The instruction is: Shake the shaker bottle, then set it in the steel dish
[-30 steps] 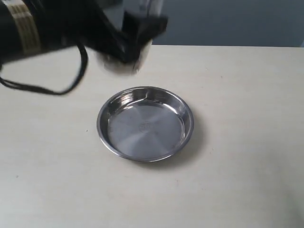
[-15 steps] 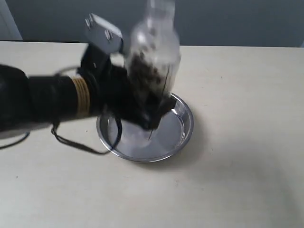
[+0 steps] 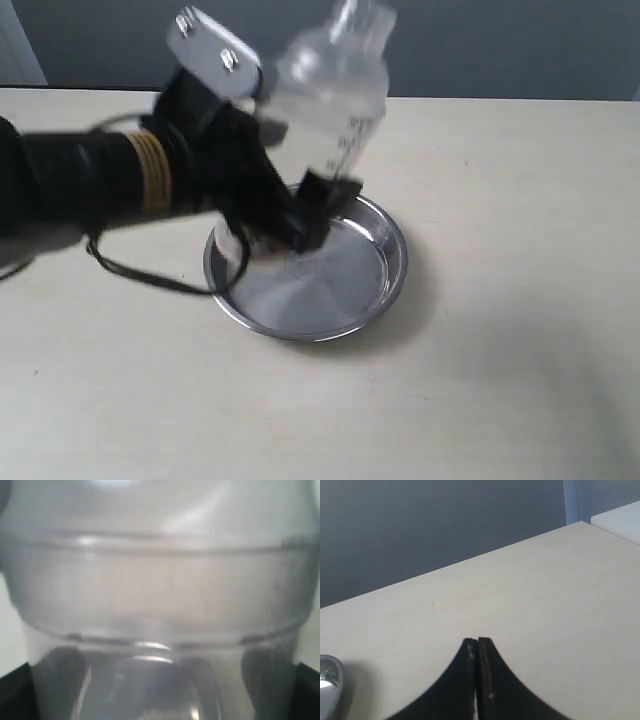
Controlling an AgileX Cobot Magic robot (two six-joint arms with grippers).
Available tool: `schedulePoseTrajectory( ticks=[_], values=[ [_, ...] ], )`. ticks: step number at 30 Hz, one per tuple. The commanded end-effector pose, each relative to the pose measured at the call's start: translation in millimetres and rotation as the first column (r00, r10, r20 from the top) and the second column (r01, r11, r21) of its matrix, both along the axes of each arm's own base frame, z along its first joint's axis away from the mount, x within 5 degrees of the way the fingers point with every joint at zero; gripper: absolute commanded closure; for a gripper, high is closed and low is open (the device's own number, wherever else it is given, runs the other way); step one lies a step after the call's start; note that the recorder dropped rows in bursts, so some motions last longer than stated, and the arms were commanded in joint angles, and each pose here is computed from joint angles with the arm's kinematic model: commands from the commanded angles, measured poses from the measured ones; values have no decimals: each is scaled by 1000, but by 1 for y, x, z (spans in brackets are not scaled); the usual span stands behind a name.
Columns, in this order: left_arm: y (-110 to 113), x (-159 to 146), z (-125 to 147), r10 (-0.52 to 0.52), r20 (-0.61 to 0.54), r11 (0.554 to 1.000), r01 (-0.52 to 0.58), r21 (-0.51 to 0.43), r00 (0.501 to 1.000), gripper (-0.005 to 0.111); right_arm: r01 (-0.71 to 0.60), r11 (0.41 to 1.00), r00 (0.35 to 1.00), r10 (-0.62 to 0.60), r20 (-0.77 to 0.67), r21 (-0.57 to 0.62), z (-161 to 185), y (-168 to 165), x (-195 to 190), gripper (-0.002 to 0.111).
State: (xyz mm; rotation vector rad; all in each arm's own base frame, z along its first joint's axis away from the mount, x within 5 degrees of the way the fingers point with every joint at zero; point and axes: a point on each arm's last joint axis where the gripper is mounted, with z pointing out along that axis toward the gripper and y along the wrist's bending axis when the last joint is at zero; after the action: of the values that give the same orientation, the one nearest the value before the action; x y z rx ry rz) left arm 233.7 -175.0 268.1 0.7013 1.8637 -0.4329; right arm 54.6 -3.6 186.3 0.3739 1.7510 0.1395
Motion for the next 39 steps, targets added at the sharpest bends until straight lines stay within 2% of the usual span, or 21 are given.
schedulePoseTrajectory(
  ticks=[1,4,6,7,10,11,12,14,15,16,17,19,21,23,24,25,28,30,32,36,39],
  values=[
    [23,17,5,133,-4,985,-132,-107,991,106,0,1000,1000,0,6,-10,0,0,0,109],
    [24,18,2,186,-6,931,-178,-317,983,106,0,1000,1000,0,6,-10,0,0,0,109],
    [-14,-8,-4,-94,88,988,104,-114,992,106,0,1000,1000,0,6,-13,0,0,0,109],
    [-3,1,-14,-13,43,1000,12,20,999,106,0,1000,1000,0,6,-13,0,0,0,109],
    [58,36,-31,484,-213,819,-525,-232,849,106,0,1000,1000,0,6,-13,0,0,0,109],
    [51,32,-32,445,-201,850,-482,-212,873,106,0,1000,1000,0,6,-10,0,0,0,109],
    [5,4,-28,116,-68,993,-117,-16,991,106,0,1000,1000,0,7,-8,0,0,0,109],
    [-19,-17,-24,-34,27,999,34,8,999,106,0,1000,1000,0,7,-8,0,0,0,109],
    [-1,1,-23,184,17,971,-178,-160,983,106,0,1000,1000,0,7,-8,0,0,0,109],
    [21,18,-32,446,-198,812,-488,-320,873,106,0,1000,1000,0,7,-8,0,0,0,109],
    [-4,8,-32,198,-81,969,-207,-132,977,106,0,1000,1000,0,7,-8,0,0,0,109],
    [-25,-12,-37,-74,-19,992,76,104,997,107,0,1000,1000,0,7,-8,0,0,0,109],
    [2,16,-41,284,-198,926,-322,-197,938,106,0,1000,1000,0,6,-12,0,0,0,109],
    [-24,-8,-40,-42,-11,997,42,66,999,107,1,1000,1000,0,8,-13,0,0,0,109],
    [-17,-1,-39,45,-31,999,-46,-12,998,107,1,1000,1000,0,8,-13,0,0,0,109],
    [16,23,-45,395,-233,857,-448,-253,888,106,1,1000,1000,0,8,-13,0,0,0,109],
    [-23,-10,-36,-36,32,999,35,36,999,107,0,1000,1000,0,8,-10,0,0,0,109],
    [11,17,-36,385,-188,857,-425,-290,904,106,0,1000,1000,0,8,-10,0,0,0,109],
    [-21,-11,-35,-94,27,985,89,151,995,106,1,1000,1000,0,8,-12,0,0,0,109],
    [19,18,-43,337,-213,902,-380,-206,917,106,1,1000,1000,0,8,-12,0,0,0,109],
    [-13,-14,-37,-58,8,994,57,90,998,107,0,1000,1000,0,9,-8,0,0,0,109]
  ],
)
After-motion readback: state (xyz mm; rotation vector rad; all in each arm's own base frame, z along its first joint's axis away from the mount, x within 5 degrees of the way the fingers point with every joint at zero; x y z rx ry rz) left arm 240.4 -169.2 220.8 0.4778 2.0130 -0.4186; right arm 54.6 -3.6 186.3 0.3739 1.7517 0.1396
